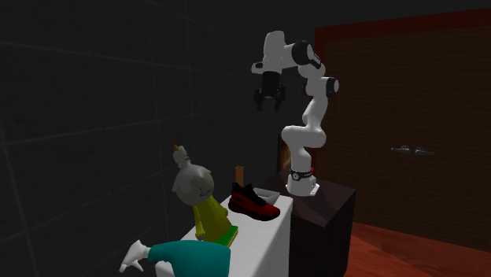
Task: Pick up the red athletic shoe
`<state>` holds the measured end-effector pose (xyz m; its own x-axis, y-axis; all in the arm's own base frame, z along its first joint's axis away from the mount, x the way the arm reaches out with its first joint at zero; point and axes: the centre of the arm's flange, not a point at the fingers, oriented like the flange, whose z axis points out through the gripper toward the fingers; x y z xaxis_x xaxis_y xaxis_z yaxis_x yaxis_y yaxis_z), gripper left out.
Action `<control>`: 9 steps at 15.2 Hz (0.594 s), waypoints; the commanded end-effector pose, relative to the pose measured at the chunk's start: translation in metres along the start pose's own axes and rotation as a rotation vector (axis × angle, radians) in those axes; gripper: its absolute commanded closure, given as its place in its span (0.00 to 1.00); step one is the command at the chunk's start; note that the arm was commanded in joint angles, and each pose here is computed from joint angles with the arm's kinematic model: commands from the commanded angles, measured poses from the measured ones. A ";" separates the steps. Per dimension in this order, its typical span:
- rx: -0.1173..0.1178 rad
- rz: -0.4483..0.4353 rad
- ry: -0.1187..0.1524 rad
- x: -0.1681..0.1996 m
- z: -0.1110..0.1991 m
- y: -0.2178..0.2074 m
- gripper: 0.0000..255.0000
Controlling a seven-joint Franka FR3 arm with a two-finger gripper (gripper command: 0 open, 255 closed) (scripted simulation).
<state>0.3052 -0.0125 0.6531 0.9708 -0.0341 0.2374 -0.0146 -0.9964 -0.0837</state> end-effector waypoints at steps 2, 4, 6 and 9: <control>-0.009 0.047 -0.019 0.009 0.009 -0.008 0.00; -0.026 0.140 -0.058 0.028 0.029 -0.023 0.00; -0.043 0.234 -0.097 0.047 0.050 -0.036 0.00; -0.068 0.374 -0.155 0.077 0.082 -0.051 0.00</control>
<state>0.3878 0.0372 0.6081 0.9376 -0.3390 0.0779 -0.3334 -0.9397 -0.0759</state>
